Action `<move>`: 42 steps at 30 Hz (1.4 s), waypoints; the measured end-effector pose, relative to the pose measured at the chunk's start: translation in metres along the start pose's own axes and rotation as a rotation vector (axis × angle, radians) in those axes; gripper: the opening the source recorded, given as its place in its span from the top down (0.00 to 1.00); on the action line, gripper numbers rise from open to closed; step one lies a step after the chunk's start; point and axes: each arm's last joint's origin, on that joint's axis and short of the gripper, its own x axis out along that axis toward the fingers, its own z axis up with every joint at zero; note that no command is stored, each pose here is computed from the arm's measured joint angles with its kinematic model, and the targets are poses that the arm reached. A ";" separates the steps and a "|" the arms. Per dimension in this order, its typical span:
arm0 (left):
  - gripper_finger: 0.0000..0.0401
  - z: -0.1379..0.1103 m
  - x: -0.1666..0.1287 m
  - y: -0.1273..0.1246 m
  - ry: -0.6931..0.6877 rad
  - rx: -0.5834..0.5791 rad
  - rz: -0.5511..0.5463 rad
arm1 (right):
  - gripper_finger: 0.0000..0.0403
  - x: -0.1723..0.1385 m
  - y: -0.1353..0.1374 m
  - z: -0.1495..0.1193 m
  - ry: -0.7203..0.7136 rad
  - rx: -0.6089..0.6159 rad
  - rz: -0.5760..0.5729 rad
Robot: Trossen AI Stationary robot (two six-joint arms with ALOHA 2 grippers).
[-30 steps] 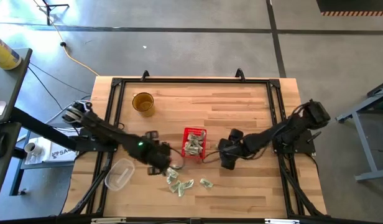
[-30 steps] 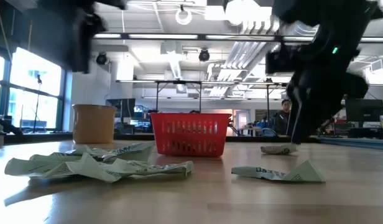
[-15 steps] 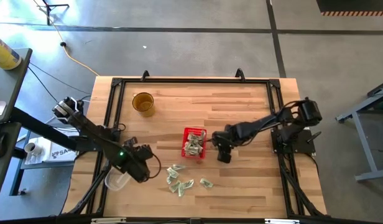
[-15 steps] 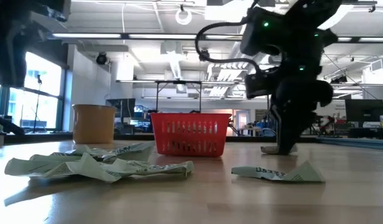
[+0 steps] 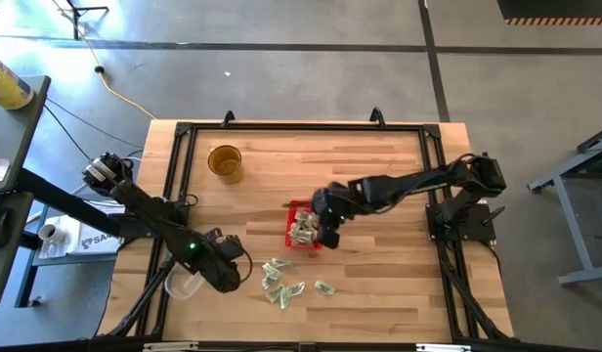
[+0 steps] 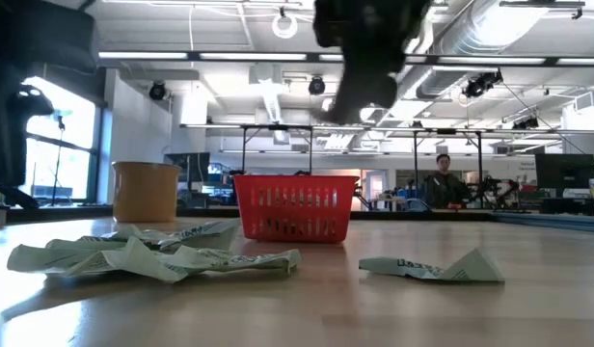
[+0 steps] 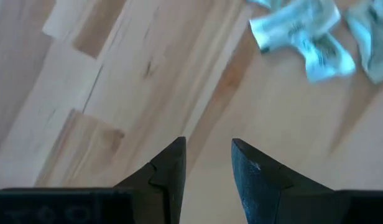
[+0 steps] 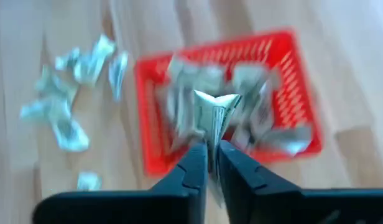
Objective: Pick and place Stevia / Truvia into bins
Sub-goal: Put the white stevia packet into the red basket
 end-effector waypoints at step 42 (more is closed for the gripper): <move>0.93 0.096 0.068 0.003 -0.064 0.291 -0.256 | 0.23 -0.003 0.035 -0.047 0.239 -0.149 -0.268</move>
